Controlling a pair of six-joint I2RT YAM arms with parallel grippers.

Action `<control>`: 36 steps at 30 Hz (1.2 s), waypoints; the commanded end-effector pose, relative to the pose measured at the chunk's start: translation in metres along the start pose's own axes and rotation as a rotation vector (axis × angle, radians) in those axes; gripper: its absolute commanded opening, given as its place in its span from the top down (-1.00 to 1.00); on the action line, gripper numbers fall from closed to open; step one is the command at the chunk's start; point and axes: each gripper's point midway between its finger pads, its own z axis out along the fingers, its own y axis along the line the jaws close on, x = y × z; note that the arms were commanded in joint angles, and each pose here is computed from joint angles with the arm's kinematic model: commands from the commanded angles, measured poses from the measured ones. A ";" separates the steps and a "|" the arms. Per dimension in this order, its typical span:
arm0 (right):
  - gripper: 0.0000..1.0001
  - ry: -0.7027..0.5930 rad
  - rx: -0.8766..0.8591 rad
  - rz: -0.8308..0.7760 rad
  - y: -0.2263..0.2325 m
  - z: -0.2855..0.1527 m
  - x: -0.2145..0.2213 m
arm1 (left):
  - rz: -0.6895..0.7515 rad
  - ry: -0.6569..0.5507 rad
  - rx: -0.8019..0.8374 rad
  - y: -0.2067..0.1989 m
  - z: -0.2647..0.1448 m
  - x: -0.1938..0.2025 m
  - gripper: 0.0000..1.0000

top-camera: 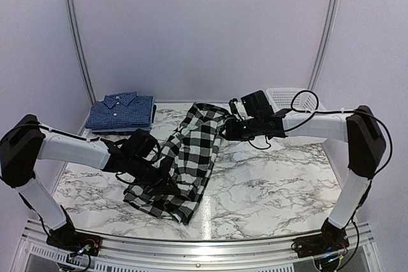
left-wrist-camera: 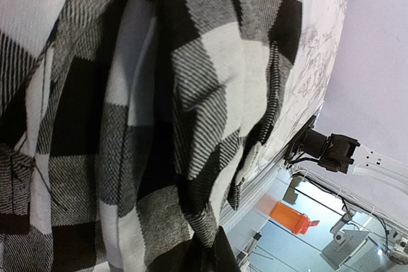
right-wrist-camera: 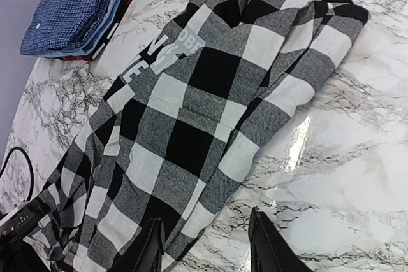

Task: Fold and stack the long sleeve shirts
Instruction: Adjust the sleeve of the rectangle-folded shirt.

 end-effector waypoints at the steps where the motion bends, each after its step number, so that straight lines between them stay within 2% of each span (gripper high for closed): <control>1: 0.17 0.012 -0.036 -0.050 0.009 0.008 -0.003 | -0.042 0.074 0.013 0.003 -0.009 0.018 1.00; 7: 0.17 -0.011 -0.051 -0.087 0.014 0.016 -0.015 | -0.079 0.088 0.034 0.004 -0.018 0.024 1.00; 14: 0.19 -0.060 -0.084 -0.097 0.021 0.046 -0.040 | -0.101 0.114 0.039 0.012 -0.022 0.029 1.00; 20: 0.20 -0.076 -0.149 -0.030 0.007 0.079 -0.046 | -0.094 0.109 0.001 0.028 -0.016 0.027 1.00; 23: 0.22 -0.071 -0.194 0.032 -0.010 0.091 -0.036 | -0.095 0.107 -0.025 0.039 -0.013 0.027 1.00; 31: 0.22 -0.028 -0.211 0.120 -0.046 0.120 -0.006 | -0.054 0.031 -0.104 0.057 -0.015 0.018 0.61; 36: 0.23 -0.021 -0.212 0.121 -0.044 0.116 -0.007 | 0.089 -0.085 -0.172 0.041 -0.043 0.003 0.47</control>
